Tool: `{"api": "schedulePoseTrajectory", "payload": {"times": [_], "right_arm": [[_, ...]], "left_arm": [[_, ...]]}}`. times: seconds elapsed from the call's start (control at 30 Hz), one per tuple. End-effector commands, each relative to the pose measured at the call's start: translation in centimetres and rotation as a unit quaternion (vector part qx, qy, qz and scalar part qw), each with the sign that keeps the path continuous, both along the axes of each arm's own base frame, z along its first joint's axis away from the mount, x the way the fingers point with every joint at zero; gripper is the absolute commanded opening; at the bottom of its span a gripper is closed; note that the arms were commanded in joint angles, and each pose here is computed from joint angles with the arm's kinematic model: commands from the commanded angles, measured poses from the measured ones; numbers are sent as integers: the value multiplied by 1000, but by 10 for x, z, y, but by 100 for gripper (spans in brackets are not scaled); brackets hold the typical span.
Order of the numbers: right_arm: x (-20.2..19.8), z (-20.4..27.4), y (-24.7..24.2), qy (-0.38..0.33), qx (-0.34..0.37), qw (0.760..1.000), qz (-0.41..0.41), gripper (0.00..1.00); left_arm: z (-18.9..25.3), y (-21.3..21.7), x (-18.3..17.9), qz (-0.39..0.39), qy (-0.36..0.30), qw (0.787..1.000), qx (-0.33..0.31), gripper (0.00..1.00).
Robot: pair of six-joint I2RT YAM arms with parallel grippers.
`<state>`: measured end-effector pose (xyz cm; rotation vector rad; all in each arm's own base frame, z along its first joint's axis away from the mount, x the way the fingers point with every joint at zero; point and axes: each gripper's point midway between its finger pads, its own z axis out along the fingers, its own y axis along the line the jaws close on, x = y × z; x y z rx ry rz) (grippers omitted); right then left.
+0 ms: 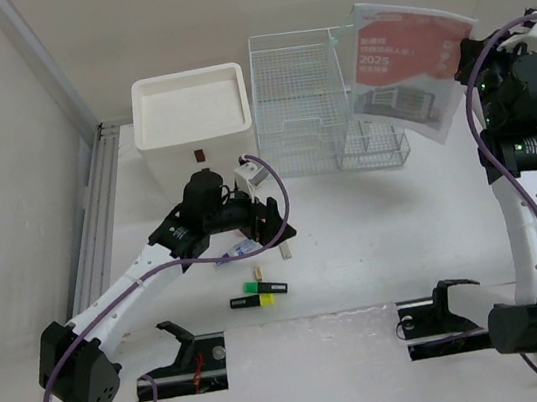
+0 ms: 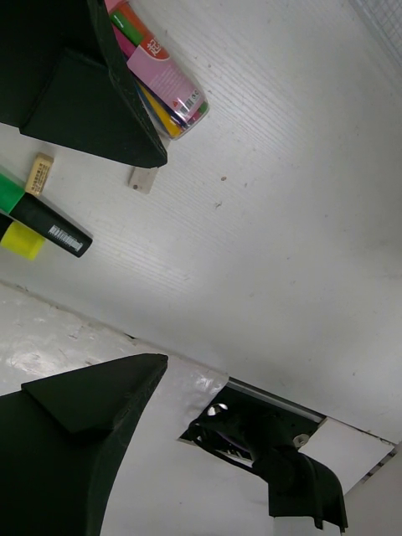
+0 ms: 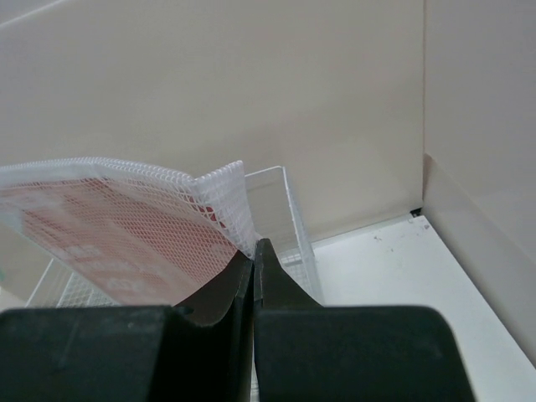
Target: Organize the desk
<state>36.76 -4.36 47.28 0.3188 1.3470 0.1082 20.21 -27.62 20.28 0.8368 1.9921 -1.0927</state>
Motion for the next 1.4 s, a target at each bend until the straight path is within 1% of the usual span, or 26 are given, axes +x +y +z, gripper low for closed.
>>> {"api": "schedulePoseTrajectory", "payload": {"times": [0.0,0.13,0.23,0.5,0.77,0.87,1.0,1.37], "right_arm": [[-9,44,-7,-86,9,996,-27,0],[-8,42,-8,-86,8,996,-34,0],[-1,36,0,-81,9,996,-24,0],[12,21,29,-64,10,998,22,0],[19,8,43,-55,34,996,61,0],[19,10,55,-58,28,994,90,0],[20,0,72,-51,21,990,130,0],[21,-25,108,-27,18,983,182,0]], "left_arm": [[14,-2,-2,-11,-24,1000,-13,91],[14,-2,-2,-11,-24,1000,-13,91],[14,-2,-2,-11,-24,1000,-13,91],[14,-2,-2,-11,-24,1000,-13,91],[14,-2,0,-7,-25,1000,-12,91],[14,-2,0,-7,-25,1000,-12,91],[11,-2,0,-7,-22,1000,-9,91],[11,-2,2,-3,-23,1000,-7,91]]}}
